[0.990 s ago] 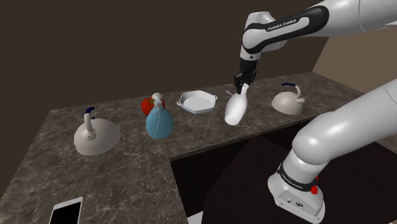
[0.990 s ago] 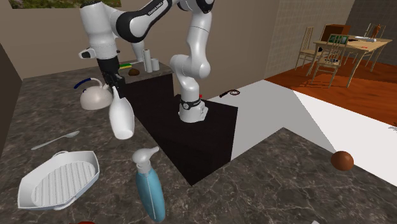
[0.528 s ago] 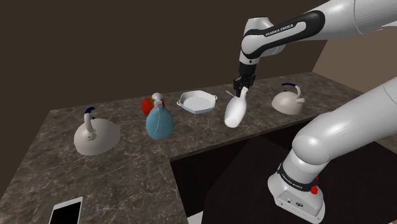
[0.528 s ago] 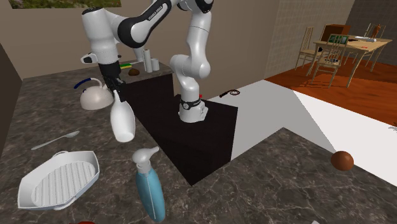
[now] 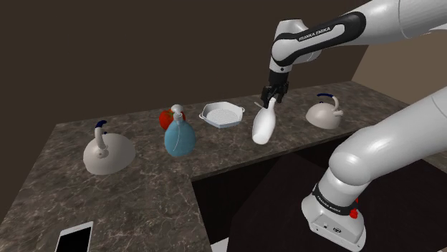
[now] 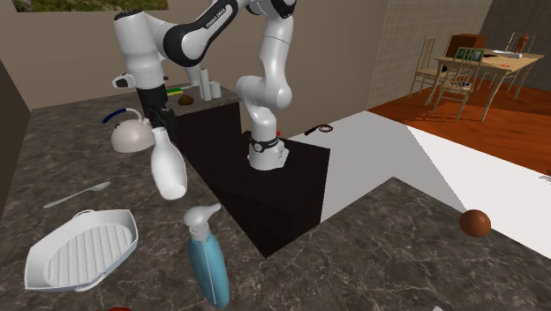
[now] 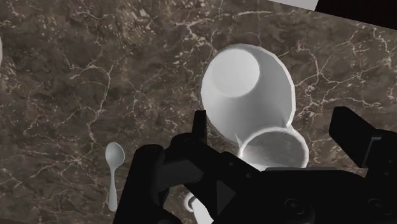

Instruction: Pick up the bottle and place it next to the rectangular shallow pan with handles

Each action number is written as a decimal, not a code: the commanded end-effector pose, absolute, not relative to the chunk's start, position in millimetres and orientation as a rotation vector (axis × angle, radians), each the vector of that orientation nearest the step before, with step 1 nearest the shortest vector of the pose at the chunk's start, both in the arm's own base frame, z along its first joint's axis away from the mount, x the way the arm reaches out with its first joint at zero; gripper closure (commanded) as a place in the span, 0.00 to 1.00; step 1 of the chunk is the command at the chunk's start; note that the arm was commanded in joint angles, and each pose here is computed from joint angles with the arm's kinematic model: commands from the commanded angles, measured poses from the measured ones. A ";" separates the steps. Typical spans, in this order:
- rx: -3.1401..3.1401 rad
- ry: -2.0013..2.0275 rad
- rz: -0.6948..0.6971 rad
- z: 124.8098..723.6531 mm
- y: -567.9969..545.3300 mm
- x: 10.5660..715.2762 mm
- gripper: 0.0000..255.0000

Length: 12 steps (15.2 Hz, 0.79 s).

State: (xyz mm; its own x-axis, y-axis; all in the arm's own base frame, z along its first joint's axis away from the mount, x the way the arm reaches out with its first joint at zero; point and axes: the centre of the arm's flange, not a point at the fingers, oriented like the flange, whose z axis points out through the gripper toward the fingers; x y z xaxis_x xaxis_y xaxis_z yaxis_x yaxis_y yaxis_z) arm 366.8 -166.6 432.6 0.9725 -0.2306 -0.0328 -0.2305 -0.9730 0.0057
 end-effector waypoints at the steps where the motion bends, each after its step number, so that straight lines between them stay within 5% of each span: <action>1: 3.118 -0.364 -0.052 432.6 -166.6 366.8 0.00; 5: 3.118 -0.364 -0.052 482.6 -166.7 368.5 0.00; 12: 3.118 -0.364 -0.052 482.6 -166.7 368.5 0.00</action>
State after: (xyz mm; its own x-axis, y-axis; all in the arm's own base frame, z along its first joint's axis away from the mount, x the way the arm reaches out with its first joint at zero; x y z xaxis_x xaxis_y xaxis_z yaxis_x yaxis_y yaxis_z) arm 368.5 -166.7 482.5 0.9725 -0.2306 -0.0327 -0.2305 -0.9730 0.0057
